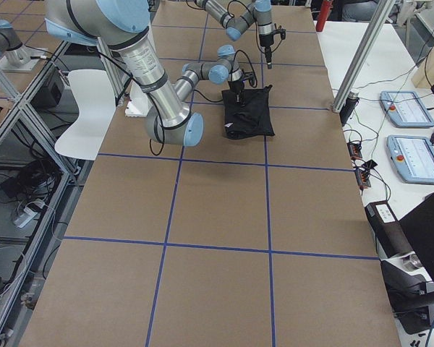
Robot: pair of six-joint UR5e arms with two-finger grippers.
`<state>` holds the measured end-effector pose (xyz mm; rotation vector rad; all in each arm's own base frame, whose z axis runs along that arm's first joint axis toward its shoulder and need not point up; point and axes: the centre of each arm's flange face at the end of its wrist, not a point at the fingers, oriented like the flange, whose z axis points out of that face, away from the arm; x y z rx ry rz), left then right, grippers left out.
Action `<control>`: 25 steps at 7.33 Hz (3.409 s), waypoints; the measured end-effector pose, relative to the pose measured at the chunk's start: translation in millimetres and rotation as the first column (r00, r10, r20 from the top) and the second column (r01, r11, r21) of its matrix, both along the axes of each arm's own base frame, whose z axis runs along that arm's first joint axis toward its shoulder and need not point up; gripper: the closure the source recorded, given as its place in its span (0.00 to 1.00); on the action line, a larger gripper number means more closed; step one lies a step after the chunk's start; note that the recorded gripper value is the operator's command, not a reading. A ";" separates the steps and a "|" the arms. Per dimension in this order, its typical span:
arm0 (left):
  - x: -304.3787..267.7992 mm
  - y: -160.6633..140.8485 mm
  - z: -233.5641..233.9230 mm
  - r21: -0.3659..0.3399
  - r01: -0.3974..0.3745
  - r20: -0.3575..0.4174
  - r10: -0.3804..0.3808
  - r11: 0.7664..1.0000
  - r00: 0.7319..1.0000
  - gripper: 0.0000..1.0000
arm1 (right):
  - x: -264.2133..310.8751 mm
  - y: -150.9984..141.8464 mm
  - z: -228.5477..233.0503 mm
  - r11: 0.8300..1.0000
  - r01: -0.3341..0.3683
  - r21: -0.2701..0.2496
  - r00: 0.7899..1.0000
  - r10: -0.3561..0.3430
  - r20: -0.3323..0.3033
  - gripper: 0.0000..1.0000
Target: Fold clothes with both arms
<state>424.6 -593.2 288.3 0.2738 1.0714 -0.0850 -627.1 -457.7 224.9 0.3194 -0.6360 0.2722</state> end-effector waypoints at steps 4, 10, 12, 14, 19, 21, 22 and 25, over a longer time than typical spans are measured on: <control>-0.2 3.5 -0.7 -0.004 0.002 -0.005 -0.002 1.000 1.000 0.00 | 47.4 -72.2 5.1 0.997 0.034 0.071 0.999 -0.031 -0.036 1.00; -0.7 3.7 -1.2 -0.005 0.003 -0.005 -0.003 1.000 1.000 0.00 | 137.2 -170.3 9.6 0.993 0.065 0.103 0.994 -0.056 -0.091 0.74; -3.7 5.5 -2.4 -0.002 0.004 -0.005 -0.004 1.000 1.000 0.00 | 147.6 -176.6 -1.0 0.993 0.096 0.068 0.995 -0.094 -0.033 0.00; -23.3 12.8 5.0 -0.003 0.002 0.031 -0.002 1.000 1.000 0.00 | 158.7 -175.8 6.8 0.990 0.140 0.010 0.990 -0.140 0.017 0.00; -181.3 46.7 52.6 0.104 -0.145 0.338 0.102 0.984 0.935 0.00 | 330.6 -127.4 55.1 0.940 0.336 -0.065 0.939 -0.339 -0.050 0.00; -288.6 48.7 119.9 0.042 -0.146 0.361 0.121 0.988 0.925 0.00 | 417.3 -126.8 109.0 0.905 0.419 -0.067 0.906 -0.422 -0.030 0.00; -330.7 60.9 164.9 -0.035 -0.114 0.357 0.119 0.993 0.926 0.00 | 458.5 -125.7 142.0 0.890 0.450 -0.068 0.891 -0.453 -0.029 0.00; -419.4 92.7 252.8 -0.097 -0.102 0.397 0.133 0.990 0.908 0.00 | 561.9 -101.3 236.4 0.858 0.507 -0.084 0.859 -0.511 -0.024 0.00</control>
